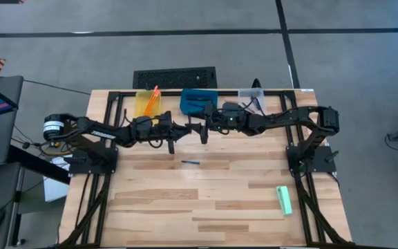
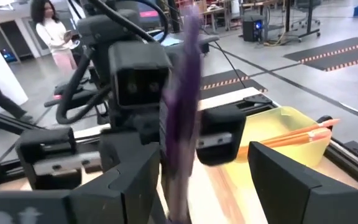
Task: Sort crayons/erasers/pens/pencils in bins
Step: Put the purple pen into the transparent blue bin
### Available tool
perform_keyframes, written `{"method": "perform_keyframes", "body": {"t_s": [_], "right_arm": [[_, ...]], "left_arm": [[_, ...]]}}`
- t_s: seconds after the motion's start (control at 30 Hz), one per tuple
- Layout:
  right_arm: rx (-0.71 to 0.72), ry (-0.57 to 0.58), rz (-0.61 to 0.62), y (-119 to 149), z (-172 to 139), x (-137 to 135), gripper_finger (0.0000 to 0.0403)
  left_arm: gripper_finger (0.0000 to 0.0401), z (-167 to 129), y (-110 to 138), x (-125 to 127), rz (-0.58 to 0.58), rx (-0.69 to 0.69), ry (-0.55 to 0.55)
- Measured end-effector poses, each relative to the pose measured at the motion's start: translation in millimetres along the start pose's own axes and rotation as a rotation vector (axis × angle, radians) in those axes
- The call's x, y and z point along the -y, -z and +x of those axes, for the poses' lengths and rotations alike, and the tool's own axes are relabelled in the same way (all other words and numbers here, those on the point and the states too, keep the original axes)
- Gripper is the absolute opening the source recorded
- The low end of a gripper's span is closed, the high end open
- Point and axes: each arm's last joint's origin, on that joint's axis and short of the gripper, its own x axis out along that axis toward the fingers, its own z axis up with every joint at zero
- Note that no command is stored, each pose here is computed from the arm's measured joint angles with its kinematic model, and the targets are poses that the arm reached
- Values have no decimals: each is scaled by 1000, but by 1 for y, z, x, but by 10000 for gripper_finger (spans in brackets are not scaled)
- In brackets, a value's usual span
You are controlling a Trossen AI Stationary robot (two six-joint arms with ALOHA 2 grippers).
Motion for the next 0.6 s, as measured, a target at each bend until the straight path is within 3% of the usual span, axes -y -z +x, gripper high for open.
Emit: {"method": "perform_keyframes", "body": {"t_s": [0.17, 0.47, 0.6], "right_arm": [[0, -2, -11, 0, 0, 0, 227], [-9, -14, -33, 1, 0, 0, 62], [-10, -18, -33, 1, 0, -1, 27]], "left_arm": [[10, 4, 8, -2, -4, -26, -7], [17, 4, 5, -2, -1, -1, -18], [20, 4, 5, -2, -6, -5, -22]]}}
